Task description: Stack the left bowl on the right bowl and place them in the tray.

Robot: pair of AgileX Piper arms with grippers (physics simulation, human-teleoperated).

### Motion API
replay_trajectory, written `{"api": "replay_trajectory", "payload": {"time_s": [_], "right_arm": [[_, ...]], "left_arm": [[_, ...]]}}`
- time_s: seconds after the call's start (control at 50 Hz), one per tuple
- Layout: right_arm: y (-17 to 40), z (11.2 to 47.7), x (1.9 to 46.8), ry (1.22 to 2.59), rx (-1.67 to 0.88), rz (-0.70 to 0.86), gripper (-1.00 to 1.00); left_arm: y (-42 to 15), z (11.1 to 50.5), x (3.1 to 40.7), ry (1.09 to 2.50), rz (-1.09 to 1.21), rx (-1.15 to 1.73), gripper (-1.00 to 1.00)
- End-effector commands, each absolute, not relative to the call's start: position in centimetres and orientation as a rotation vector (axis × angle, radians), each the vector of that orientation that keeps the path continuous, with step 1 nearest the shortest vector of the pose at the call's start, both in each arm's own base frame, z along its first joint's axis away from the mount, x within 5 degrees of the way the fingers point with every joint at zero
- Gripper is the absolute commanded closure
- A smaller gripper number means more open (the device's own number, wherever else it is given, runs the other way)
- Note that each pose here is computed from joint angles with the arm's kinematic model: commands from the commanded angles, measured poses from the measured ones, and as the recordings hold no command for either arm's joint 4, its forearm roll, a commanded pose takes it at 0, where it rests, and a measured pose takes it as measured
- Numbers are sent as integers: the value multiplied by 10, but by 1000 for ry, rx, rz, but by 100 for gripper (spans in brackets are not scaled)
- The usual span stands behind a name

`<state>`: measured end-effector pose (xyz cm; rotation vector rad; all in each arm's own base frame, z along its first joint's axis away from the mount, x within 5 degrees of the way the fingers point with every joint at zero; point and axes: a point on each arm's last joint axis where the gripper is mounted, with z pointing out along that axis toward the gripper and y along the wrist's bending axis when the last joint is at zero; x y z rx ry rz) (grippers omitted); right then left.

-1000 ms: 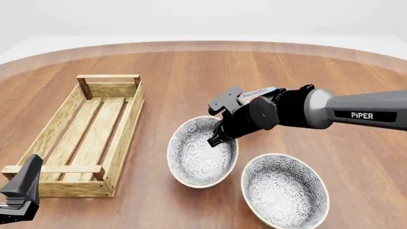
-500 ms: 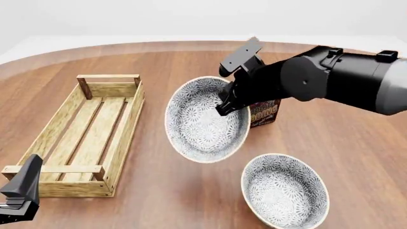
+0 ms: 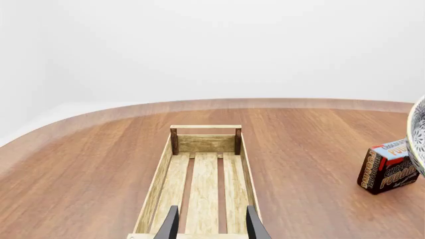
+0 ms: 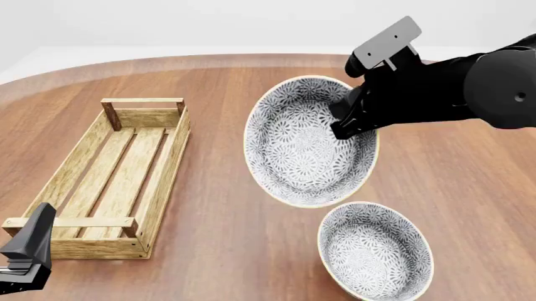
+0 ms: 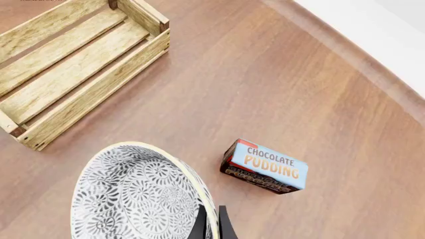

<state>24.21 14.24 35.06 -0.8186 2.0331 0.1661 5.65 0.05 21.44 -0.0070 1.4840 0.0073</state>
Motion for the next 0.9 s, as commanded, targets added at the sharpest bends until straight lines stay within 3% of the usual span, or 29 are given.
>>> {"api": "replay_trajectory", "payload": {"time_s": [0.02, 0.9], "right_arm": [[122, 353, 215, 2045, -766, 178, 100], [66, 293, 148, 2167, -473, 226, 100]], "left_arm": [[1, 214, 56, 1484, 8, -7, -100], [1, 214, 56, 1484, 9, -9, -100]]}}
